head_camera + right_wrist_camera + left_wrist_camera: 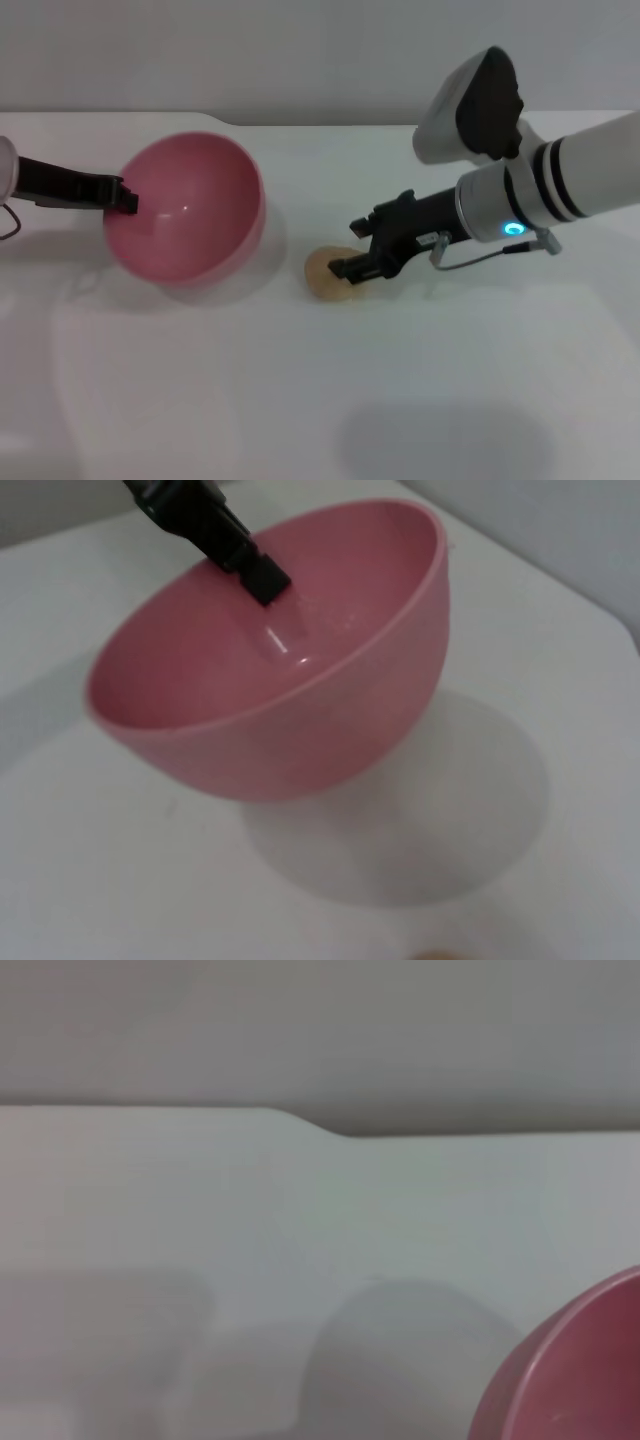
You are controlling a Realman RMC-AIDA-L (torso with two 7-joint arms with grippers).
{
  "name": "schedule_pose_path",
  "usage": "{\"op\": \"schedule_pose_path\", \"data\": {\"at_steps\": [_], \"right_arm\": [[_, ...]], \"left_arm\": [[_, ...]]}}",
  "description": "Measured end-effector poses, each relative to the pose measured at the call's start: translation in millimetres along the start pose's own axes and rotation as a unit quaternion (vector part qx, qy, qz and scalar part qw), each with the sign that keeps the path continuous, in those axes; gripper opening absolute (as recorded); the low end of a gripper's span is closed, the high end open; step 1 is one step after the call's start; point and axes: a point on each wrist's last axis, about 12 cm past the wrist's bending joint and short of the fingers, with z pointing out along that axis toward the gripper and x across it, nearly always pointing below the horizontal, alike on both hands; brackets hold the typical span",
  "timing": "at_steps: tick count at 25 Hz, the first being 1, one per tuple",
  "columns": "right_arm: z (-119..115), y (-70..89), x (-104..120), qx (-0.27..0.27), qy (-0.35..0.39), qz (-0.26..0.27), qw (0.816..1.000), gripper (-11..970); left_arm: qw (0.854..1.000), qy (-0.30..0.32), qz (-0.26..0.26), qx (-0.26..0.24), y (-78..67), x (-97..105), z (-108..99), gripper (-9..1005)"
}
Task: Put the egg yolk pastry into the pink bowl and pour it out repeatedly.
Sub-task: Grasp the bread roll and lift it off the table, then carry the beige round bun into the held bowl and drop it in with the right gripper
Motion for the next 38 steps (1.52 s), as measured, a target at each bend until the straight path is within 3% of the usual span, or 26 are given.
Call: {"op": "schedule_pose_path", "data": {"at_steps": [10, 15, 18, 21, 24, 26, 30, 31, 32, 38], "right_arm": [[26, 7.3, 17, 0.034, -0.004, 0.004, 0.999, 624], [25, 4.9, 19, 0.042, -0.004, 0.006, 0.999, 612], [21, 1.6, 19, 0.047, -0.013, 0.017, 0.999, 445], [14, -4.4, 21, 0.055, -0.031, 0.04, 0.997, 406], [-1, -12.5, 23, 0.06, -0.063, 0.069, 0.994, 366], [-30, -25.0, 28, 0.073, -0.116, 0.102, 0.985, 340], [-64, -37.1, 37, 0.089, -0.168, 0.112, 0.975, 291], [-86, -40.9, 39, 0.088, -0.2, 0.1, 0.971, 281], [-86, -40.9, 39, 0.088, -0.2, 0.1, 0.971, 270], [-122, -27.8, 15, 0.034, -0.218, -0.009, 0.975, 219]], "left_arm": [[0.999, 0.0, 0.033, -0.016, -12.9, -13, 0, -1], [0.999, 0.001, 0.039, -0.016, -15.8, -15, 1, -1], [0.999, 0.001, 0.042, -0.017, -16.1, -15, 1, -2], [0.999, -0.002, 0.045, -0.018, -16.2, -16, 1, -2], [0.999, -0.007, 0.046, -0.022, -15.8, -18, 1, -2], [0.998, -0.011, 0.049, -0.023, -17.2, -20, 2, -1], [0.998, -0.01, 0.065, -0.018, -28.8, -24, 11, -1], [0.997, -0.006, 0.079, -0.015, -37.0, -26, 16, -1], [0.997, -0.006, 0.079, -0.015, -37.0, -26, 16, -1], [0.987, 0.042, 0.155, 0.005, -83.0, -33, 49, -1]]}}
